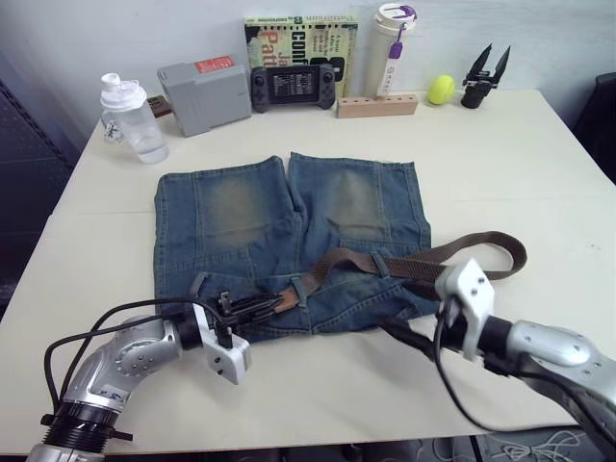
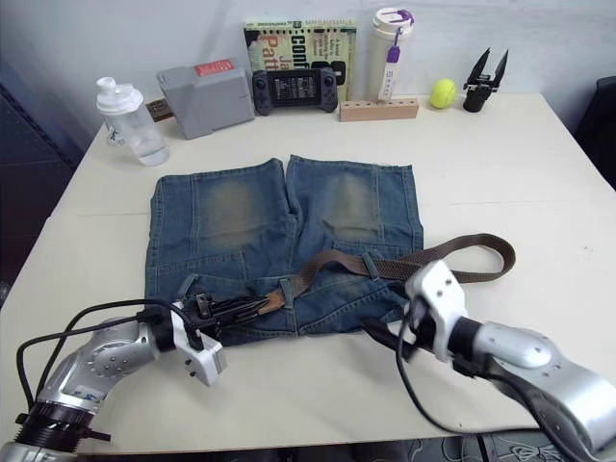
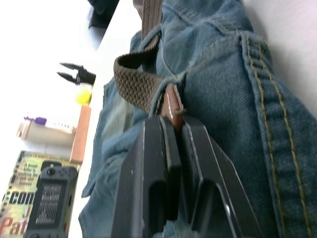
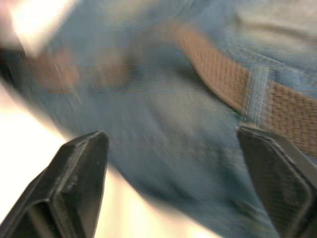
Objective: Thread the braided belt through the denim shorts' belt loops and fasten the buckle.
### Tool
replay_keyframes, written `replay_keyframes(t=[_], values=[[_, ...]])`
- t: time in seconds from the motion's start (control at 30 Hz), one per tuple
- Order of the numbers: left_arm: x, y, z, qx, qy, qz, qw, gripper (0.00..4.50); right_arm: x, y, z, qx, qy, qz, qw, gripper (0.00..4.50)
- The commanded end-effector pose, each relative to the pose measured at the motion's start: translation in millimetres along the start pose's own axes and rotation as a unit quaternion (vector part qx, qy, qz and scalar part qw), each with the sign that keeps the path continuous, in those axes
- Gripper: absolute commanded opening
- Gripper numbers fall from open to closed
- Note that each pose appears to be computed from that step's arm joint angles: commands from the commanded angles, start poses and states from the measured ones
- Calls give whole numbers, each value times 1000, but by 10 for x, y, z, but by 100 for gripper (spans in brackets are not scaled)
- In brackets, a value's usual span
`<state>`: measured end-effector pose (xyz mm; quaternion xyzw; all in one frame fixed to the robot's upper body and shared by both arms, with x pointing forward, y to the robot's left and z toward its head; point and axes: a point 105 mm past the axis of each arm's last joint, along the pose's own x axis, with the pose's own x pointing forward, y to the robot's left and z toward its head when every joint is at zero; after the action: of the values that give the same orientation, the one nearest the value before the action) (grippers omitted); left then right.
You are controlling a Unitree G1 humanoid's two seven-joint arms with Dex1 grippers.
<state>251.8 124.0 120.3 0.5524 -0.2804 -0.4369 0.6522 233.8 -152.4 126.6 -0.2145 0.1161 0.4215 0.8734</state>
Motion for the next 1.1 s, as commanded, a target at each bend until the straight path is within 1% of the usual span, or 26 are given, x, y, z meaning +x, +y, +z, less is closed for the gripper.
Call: replay_keyframes(t=[0.03,0.17,0.23,0.3,0.33,0.4,0.47,0.5,0.6,0.63,0.67,0.73,0.8,0.97,1.03,1.1], values=[[35,-13,58,4,-16,5,1000,0,19,136,-51,-184,-6,50,982,442],[55,-8,56,4,-16,9,1000,0,106,134,-242,-274,16,56,960,442],[62,4,51,4,-14,13,1000,0,183,83,-326,-327,32,49,943,442],[67,13,49,5,-12,15,1000,0,225,44,-385,-352,44,46,934,442],[67,17,46,5,-11,16,1000,0,246,1,-444,-352,58,40,933,419],[68,21,47,6,-10,17,1000,0,273,-64,-522,-346,78,31,934,356],[72,23,55,6,-11,18,1000,0,284,-132,-596,-331,98,19,938,256],[74,24,59,6,-11,19,1000,0,284,-152,-616,-327,104,16,939,215],[70,36,63,7,-11,21,1000,0,261,-247,-688,-317,128,-1,940,63],[70,41,64,8,-10,22,1000,0,243,-313,-702,-310,135,-15,941,26],[70,41,67,7,-11,22,1000,0,220,-389,-700,-304,140,-32,942,9],[71,41,71,7,-11,22,1000,0,193,-470,-696,-298,144,-50,942,9],[70,48,78,8,-11,24,1000,0,72,-637,-735,-293,161,-78,939,9],[56,55,71,11,-7,24,1000,0,-448,-1217,-922,-290,241,-161,912,9],[58,53,75,11,-7,24,1000,0,-559,-1363,-933,-289,254,-182,905,9],[61,47,83,11,-9,22,1000,0,-606,-1447,-936,-290,259,-190,901,9]])
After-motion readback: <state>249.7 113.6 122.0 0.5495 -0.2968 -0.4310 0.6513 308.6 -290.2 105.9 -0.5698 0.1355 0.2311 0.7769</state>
